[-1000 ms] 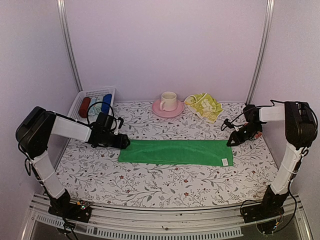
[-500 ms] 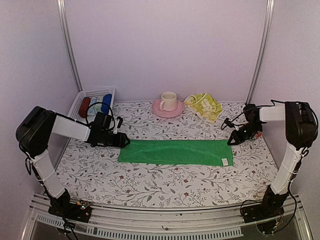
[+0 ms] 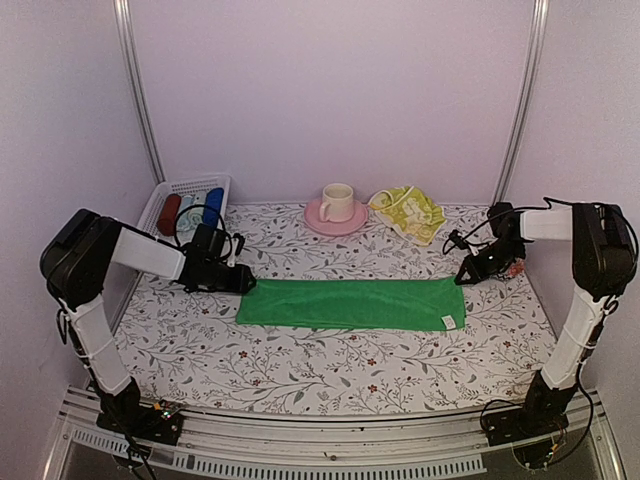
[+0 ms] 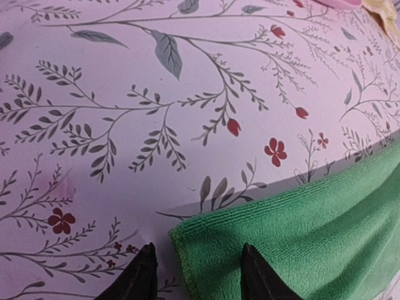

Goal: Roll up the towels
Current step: Smooth out the towel at the center of the board.

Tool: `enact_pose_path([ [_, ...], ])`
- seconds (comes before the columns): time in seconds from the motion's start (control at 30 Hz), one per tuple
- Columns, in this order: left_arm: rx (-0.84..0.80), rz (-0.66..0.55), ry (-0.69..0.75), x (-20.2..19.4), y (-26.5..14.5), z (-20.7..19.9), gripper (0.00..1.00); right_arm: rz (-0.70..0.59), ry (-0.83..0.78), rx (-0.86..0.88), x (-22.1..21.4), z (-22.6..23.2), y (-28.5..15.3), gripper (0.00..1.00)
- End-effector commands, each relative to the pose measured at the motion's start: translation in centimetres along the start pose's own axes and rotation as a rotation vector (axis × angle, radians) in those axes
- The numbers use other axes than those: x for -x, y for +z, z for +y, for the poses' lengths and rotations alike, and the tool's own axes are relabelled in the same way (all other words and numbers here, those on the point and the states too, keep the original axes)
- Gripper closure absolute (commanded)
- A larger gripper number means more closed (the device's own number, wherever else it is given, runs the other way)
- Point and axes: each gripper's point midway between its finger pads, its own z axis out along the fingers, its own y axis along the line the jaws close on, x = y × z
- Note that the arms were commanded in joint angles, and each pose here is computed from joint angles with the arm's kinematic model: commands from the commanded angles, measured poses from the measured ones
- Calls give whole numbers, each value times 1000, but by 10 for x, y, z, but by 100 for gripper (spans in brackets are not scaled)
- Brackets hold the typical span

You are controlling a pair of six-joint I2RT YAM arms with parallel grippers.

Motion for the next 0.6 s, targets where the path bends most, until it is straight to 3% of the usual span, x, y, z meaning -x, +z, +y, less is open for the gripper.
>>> enact_pose_path([
  [0.0,126,51,50,-9,11,14,56,-75,-20,-7,29,2,-22,98],
  [0.57,315,136,115,-28,28,41,88,-38,48,-125,37,-34,-24,98],
])
